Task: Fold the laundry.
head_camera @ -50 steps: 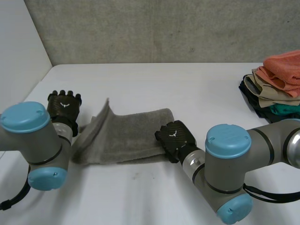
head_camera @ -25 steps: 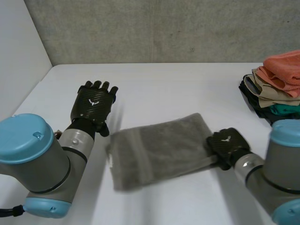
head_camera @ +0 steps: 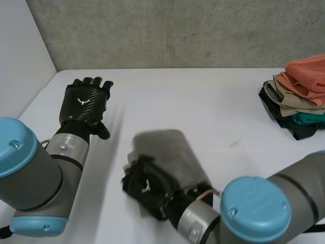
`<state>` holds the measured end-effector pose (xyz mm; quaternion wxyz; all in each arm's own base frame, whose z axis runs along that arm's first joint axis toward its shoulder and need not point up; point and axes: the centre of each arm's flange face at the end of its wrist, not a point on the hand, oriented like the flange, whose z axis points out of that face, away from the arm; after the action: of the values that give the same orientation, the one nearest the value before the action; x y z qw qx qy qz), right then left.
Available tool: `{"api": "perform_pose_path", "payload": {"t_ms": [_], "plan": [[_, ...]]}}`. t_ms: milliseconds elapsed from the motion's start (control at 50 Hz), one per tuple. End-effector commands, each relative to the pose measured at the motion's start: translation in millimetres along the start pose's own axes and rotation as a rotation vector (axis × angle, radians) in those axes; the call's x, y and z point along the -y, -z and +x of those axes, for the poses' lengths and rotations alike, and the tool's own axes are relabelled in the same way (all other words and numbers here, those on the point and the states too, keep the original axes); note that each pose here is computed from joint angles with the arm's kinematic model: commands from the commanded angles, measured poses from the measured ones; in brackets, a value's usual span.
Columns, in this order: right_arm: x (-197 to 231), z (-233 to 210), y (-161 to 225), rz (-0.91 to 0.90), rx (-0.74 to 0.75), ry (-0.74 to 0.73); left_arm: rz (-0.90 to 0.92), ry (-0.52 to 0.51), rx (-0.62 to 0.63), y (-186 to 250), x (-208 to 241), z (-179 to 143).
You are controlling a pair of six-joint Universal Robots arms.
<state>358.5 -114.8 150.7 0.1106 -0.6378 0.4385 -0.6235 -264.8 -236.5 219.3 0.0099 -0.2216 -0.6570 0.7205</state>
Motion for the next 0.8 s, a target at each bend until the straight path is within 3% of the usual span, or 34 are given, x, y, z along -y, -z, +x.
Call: {"api": "perform_pose_path", "payload": {"t_ms": [20,60,140,240,340,480,660,800], "plan": [[-6.9,-8.9,9.0,-0.040,0.032,-0.180,-0.034,0.099,-0.004,8.8,2.5,0.6],[-5.1,16.4,12.9,-0.029,-0.041,-0.279,-0.034,0.110,-0.012,9.7,4.1,3.0],[-20.3,95.6,29.3,0.012,-0.290,-0.670,-0.022,0.147,-0.030,11.3,8.5,9.2],[-33.7,126.5,37.8,0.026,-0.373,-0.917,-0.001,0.200,-0.080,15.9,17.4,26.2],[-47.2,140.8,39.4,-0.072,-0.386,-0.954,-0.024,0.198,-0.147,27.9,13.8,55.9],[-80.8,127.5,15.6,-0.308,-0.272,-0.904,-0.144,0.138,-0.186,47.1,-12.7,87.2],[-90.1,90.4,-15.6,-0.396,-0.110,-0.886,-0.329,0.047,-0.208,56.0,-54.7,95.3],[-97.5,75.2,-23.6,-0.423,-0.064,-0.823,-0.403,0.022,-0.207,55.9,-65.5,90.0]]}}
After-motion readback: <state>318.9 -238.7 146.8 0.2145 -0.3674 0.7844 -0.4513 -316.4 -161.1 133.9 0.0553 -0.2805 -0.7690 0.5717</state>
